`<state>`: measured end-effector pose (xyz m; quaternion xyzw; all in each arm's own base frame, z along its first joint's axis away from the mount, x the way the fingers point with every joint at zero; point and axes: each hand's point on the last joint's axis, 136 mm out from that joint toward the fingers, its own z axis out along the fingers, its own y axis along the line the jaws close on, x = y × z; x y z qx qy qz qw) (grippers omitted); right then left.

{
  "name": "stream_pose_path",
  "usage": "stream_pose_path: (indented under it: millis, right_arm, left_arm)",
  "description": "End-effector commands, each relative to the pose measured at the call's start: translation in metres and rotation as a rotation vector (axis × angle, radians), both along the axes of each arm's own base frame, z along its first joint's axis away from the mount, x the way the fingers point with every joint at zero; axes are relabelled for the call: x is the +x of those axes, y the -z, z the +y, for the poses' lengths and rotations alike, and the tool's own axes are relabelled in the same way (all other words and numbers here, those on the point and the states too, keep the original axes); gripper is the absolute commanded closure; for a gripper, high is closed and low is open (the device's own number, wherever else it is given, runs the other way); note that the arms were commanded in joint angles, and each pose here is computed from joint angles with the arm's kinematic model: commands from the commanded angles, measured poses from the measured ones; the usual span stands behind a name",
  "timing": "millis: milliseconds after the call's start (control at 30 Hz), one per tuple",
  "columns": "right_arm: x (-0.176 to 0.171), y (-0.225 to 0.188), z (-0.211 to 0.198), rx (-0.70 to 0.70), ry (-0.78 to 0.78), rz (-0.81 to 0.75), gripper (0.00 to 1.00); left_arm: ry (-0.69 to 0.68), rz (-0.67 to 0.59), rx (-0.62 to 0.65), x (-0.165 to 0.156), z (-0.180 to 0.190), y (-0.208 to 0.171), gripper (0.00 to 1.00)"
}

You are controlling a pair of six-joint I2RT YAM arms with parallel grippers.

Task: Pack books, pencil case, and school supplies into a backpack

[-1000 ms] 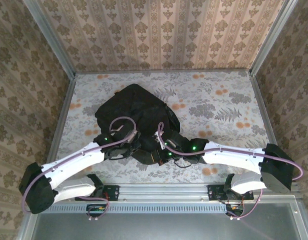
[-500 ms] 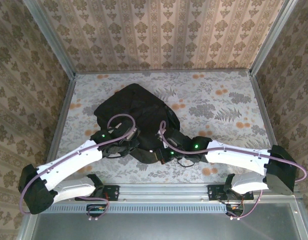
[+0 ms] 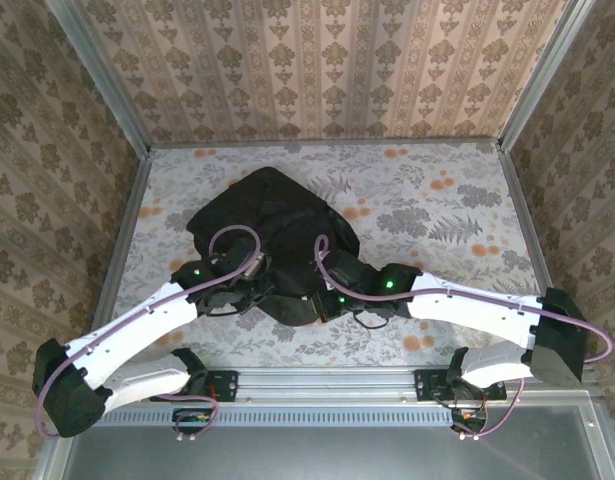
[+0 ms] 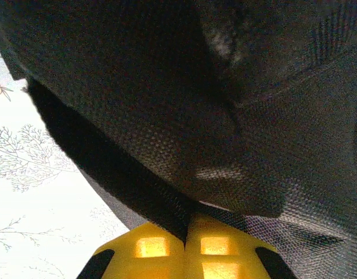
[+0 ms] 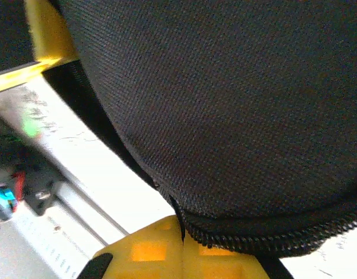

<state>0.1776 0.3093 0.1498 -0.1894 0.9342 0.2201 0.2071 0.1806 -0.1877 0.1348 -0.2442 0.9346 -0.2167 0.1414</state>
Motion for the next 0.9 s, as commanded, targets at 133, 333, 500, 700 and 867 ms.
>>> stream_pose_path:
  millis: [133,333,500,700,867]
  right_arm:
    - [0.025,-0.007,-0.059,-0.473,0.190,-0.187,1.00]
    - [0.033,-0.028,-0.057,-0.672,0.208,-0.334,1.00]
    - [0.029,-0.026,-0.052,-0.712,0.186,-0.341,1.00]
    - [0.025,-0.018,-0.064,-0.732,0.178,-0.324,1.00]
    - [0.025,-0.008,-0.065,-0.668,0.187,-0.290,1.00]
  left_arm:
    - [-0.005,0.003,0.092,0.003,0.017,0.008,1.00]
    - [-0.009,0.028,0.127,0.002,0.021,0.010,1.00]
    - [-0.014,0.039,0.148,0.000,0.027,0.012,1.00]
    - [-0.045,0.010,0.146,0.000,0.042,0.008,1.00]
    - [-0.043,0.008,0.148,-0.001,0.048,0.005,1.00]
